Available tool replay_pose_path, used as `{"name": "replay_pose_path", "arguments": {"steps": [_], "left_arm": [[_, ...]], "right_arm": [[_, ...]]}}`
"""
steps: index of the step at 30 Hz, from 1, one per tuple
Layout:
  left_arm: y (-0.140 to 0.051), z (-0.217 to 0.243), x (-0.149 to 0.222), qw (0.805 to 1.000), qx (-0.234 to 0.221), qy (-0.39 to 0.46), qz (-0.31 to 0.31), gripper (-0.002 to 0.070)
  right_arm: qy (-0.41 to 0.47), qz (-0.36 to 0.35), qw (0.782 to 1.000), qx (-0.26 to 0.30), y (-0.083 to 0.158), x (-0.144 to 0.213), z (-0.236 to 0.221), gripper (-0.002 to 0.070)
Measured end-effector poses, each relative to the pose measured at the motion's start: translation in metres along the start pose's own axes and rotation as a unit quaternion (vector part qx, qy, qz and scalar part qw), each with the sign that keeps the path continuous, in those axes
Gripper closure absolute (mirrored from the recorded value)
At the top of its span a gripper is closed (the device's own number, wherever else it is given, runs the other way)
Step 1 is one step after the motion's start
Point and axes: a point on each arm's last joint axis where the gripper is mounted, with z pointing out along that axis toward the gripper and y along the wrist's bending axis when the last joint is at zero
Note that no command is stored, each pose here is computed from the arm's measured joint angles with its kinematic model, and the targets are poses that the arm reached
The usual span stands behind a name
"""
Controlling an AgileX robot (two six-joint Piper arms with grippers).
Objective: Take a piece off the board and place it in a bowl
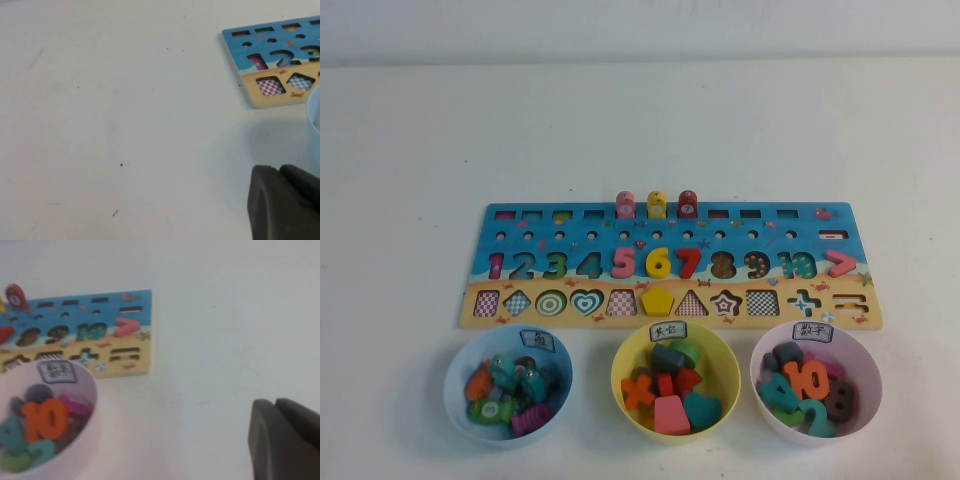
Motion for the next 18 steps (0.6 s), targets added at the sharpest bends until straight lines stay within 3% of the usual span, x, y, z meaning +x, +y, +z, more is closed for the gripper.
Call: {"name": "replay_pose_path", "arguments": {"steps": [4, 8, 10, 12, 18], "left_arm": [[0.0, 0.0, 0.0, 1.0, 0.0, 0.0, 0.0, 0.0679], [0.0, 0.0, 0.0, 1.0, 0.0, 0.0, 0.0, 0.0679], [0.0, 0.0, 0.0, 1.0, 0.0, 0.0, 0.0, 0.0679], [0.0, 0.0, 0.0, 1.0, 0.0, 0.0, 0.0, 0.0679], [0.0, 0.0, 0.0, 1.0, 0.0, 0.0, 0.0, 0.0679]], "right_arm": [[0.003, 0.131, 0.99, -0.051, 0.009, -0.001, 0.0, 0.0694], [0.005, 0.331, 0.935, -0.127, 0.022, -0.007, -0.003, 0.0694], [0.0, 0.394, 0.907, -0.149, 0.025, -0.011, -0.004, 0.0694], [-0.002, 0.422, 0.892, -0.158, 0.026, -0.013, -0.005, 0.0694], [-0.005, 0.418, 0.895, -0.155, 0.025, -0.013, -0.004, 0.0694]]}}
